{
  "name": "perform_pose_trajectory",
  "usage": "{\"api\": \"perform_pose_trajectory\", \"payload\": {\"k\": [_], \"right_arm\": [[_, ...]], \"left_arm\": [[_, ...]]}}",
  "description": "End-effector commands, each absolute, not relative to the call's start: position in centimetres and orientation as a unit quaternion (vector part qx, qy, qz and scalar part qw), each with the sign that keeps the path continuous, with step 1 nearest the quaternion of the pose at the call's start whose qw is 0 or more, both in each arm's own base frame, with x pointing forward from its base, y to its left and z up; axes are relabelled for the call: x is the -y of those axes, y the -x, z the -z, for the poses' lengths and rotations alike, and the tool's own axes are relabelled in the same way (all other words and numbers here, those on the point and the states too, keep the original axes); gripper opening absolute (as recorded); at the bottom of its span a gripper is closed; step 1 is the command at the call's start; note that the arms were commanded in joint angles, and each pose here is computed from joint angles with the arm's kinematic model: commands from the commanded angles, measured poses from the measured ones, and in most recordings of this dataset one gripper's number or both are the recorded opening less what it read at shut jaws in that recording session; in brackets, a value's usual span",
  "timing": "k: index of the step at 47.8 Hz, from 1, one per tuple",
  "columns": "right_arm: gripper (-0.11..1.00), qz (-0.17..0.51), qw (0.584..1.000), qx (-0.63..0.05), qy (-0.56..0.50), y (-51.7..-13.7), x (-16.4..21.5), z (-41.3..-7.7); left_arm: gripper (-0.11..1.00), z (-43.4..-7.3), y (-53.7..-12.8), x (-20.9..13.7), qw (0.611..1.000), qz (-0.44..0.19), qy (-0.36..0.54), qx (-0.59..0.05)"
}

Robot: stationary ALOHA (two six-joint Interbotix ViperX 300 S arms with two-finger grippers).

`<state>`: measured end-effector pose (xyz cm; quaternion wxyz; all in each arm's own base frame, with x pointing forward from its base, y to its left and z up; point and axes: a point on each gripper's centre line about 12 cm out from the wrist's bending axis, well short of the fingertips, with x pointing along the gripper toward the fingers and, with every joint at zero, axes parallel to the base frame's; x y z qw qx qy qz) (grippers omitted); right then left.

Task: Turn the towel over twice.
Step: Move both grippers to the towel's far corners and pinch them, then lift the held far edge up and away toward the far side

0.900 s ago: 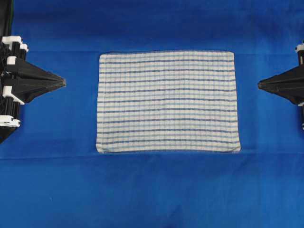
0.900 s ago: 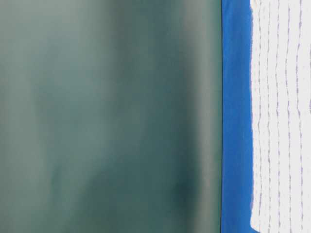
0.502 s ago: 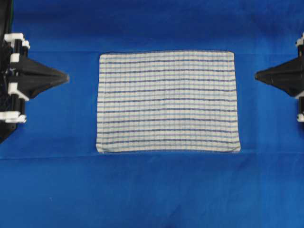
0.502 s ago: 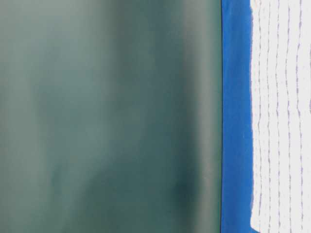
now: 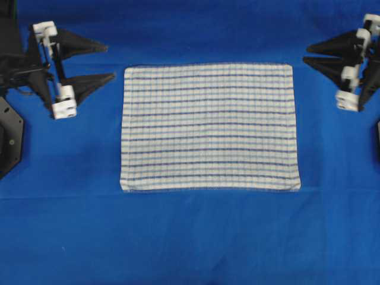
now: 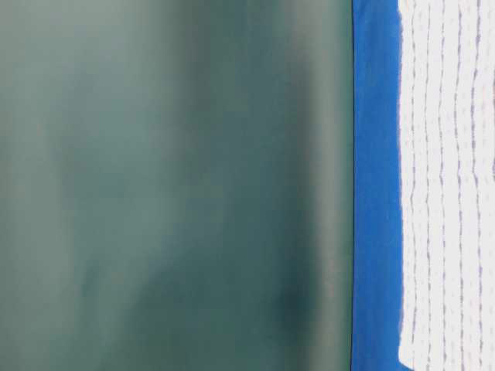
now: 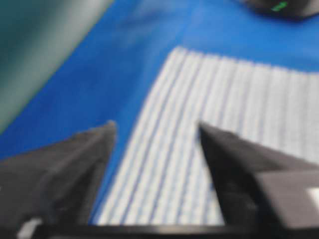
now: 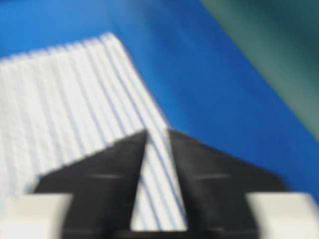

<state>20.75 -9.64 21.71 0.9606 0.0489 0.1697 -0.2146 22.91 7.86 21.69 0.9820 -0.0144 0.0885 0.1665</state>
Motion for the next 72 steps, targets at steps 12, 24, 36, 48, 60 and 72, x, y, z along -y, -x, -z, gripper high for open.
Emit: {"api": "perform_pose_trajectory", "payload": {"k": [12, 24, 36, 48, 60, 72], "right_arm": [[0.59, 0.268, 0.920, -0.271, -0.088, -21.9, 13.7, -16.2], [0.60, 0.265, 0.902, -0.325, -0.104, -23.4, 14.8, -12.2], [0.60, 0.266, 0.886, -0.361, -0.117, -24.0, 15.4, -9.2], [0.59, 0.273, 0.879, -0.371, -0.124, -23.7, 15.9, -8.1], [0.40, 0.273, 0.878, -0.373, -0.124, -23.7, 15.8, -8.1], [0.05, 0.273, 0.880, -0.368, -0.123, -23.6, 15.8, -8.4]], "left_arm": [[0.86, -15.4, -25.0, -11.3, 0.964, -0.212, 0.032, -0.159], [0.86, -10.7, -25.9, -13.2, 0.946, -0.233, 0.049, -0.220], [0.86, -7.8, -25.5, -14.8, 0.928, -0.256, 0.067, -0.261], [0.84, -6.2, -25.0, -15.2, 0.919, -0.263, 0.076, -0.285], [0.61, -5.7, -24.7, -15.0, 0.911, -0.260, 0.082, -0.308], [0.04, -5.5, -24.8, -14.3, 0.908, -0.247, 0.083, -0.329]]}}
